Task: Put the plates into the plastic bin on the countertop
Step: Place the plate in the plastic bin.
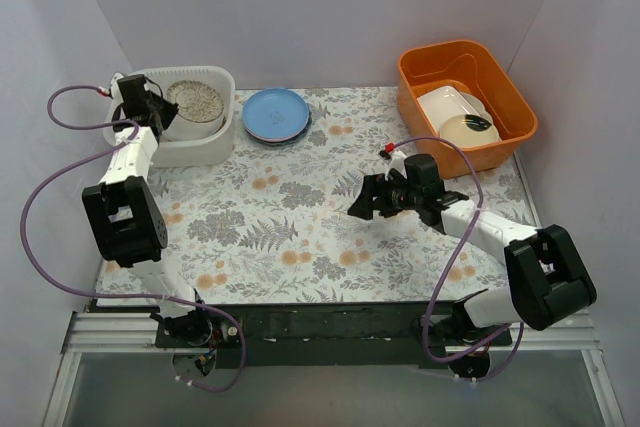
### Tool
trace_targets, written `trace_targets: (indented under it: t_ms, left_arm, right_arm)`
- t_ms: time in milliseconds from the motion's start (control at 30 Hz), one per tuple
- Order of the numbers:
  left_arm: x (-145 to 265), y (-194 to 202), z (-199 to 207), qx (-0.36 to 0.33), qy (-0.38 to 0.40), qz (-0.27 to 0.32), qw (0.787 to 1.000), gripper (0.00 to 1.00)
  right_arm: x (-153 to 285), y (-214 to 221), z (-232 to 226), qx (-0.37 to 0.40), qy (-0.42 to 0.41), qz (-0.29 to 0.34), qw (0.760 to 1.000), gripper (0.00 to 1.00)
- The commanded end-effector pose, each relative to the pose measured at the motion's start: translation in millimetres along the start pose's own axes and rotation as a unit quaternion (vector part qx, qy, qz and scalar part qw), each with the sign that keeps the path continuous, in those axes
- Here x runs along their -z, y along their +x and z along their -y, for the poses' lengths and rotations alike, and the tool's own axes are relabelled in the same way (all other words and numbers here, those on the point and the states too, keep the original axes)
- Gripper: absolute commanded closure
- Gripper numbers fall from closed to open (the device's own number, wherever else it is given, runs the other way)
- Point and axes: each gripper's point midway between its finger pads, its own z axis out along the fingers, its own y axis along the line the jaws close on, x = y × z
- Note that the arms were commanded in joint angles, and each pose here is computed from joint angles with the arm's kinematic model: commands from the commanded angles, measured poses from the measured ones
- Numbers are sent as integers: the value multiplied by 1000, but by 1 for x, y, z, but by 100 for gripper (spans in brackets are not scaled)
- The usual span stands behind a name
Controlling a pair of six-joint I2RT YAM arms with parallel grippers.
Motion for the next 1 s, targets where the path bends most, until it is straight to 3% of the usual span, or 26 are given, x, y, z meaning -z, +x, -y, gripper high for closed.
trace_targets:
  t_ms: [0, 200, 600, 967]
  left_arm:
    - [13, -30, 19, 15, 20, 52, 998, 100]
    - [3, -33, -3, 16, -24, 64, 998, 100]
    - [-30, -6, -44, -3, -86, 27, 996, 100]
    - [-41, 5, -56, -7, -100, 13, 995, 100]
  right_arm:
    - [6, 1, -1, 10, 6, 5, 1000, 10]
    - [7, -1, -1, 9, 9, 6, 1000, 10]
    - [-1, -5, -2, 13, -1, -4, 1000, 10]
    - [-4, -6, -2, 9, -3, -4, 1000, 10]
